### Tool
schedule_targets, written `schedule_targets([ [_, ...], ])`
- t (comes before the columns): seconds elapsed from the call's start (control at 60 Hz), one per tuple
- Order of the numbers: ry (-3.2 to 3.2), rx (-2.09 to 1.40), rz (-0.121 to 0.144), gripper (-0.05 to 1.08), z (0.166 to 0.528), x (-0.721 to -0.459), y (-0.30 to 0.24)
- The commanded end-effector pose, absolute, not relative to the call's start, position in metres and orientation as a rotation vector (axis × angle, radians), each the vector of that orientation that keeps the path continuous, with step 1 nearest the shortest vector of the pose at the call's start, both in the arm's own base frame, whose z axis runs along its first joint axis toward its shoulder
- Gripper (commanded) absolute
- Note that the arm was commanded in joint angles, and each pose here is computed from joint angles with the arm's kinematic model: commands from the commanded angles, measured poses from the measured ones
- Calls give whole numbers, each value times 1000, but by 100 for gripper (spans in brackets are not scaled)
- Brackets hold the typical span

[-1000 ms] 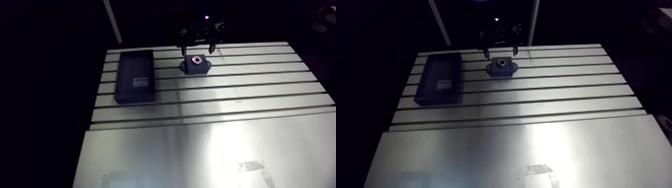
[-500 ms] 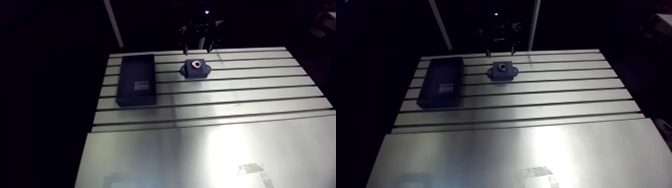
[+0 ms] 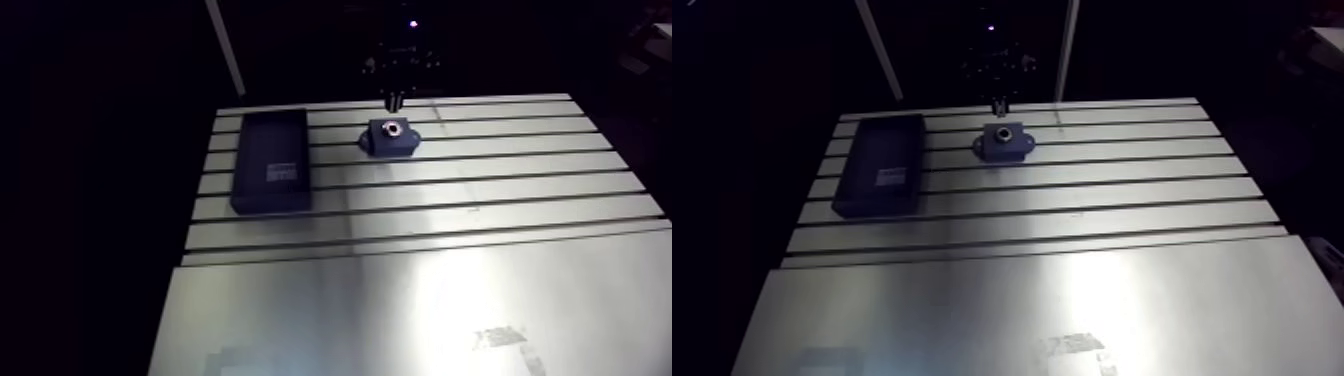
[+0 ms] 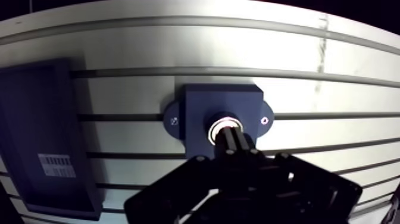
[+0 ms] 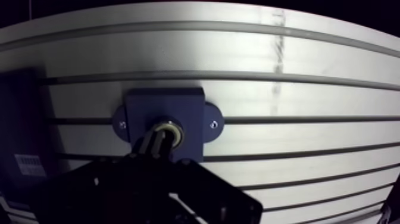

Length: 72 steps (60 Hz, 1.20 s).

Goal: Pick up the bearing and press it into the housing until flush.

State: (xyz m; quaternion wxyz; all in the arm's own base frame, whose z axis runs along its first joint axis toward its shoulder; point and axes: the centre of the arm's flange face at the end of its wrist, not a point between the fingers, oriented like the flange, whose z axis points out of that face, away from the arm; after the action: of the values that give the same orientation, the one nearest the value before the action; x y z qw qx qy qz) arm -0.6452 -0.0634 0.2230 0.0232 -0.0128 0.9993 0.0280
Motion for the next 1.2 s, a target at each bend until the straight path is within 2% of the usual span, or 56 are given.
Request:
schedule_targets([
  [0.017, 3069, -37, 81, 94, 219, -643, -62],
  [0.5, 3053, -37, 71, 99, 208, -642, -61],
  [0.683, 3054, -18, 35, 101, 206, -642, -56],
  [0.767, 3052, -13, 31, 101, 205, -641, -54],
  [1.2, 3048, -18, 35, 101, 203, -640, -55],
])
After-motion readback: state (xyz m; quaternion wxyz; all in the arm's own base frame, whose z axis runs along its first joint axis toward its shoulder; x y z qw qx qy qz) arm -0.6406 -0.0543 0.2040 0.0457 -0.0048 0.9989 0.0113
